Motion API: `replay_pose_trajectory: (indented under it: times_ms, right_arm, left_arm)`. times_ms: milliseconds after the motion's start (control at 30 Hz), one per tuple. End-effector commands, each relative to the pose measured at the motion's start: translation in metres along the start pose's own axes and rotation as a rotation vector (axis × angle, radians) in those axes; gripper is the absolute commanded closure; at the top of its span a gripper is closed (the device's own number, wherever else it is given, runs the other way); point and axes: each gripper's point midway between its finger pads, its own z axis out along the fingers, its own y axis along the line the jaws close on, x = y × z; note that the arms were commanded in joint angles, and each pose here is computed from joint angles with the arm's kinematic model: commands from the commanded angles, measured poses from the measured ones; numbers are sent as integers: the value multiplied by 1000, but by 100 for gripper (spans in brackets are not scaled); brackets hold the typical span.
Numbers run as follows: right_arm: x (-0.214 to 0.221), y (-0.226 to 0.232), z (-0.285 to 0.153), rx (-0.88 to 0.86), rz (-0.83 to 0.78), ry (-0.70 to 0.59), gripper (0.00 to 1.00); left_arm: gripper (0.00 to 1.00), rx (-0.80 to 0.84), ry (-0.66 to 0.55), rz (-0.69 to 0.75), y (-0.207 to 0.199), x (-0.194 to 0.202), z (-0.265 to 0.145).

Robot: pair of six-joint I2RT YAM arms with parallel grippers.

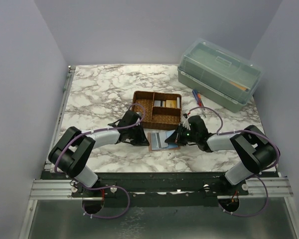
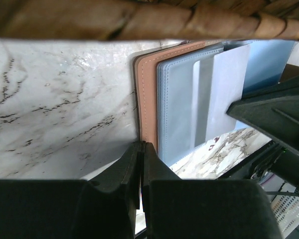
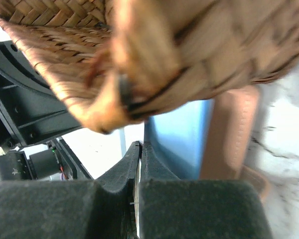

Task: Put the credit cards into the card holder
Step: Insert the credit card into the card holder.

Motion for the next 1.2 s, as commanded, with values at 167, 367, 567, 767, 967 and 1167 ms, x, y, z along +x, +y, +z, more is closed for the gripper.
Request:
replay_pose_trajectory:
  times_ms: [167,367,567,767,967,1167]
  right_arm:
    - [8,2,12,35,-30,-16,99]
    - [10,-17,1,171,-118,19,85]
    - [23,9,23,123,-172,59,92]
    - [28,24,25,69,-129,55,87]
    - [24,14,9,173,-158,48,77]
    - [12,23,-9,209,-224,25,66]
  left_arm:
    - [93,-10,17,2,4,10,3]
    - [94,-12,14,11,4,10,1]
    - [94,5,18,16,-2,7,1]
    - [94,6,10,26,-4,5,-2]
    - [92,-48,-7,38,5,2,-9]
    - [83,-61,-33,48,7,-3,-28]
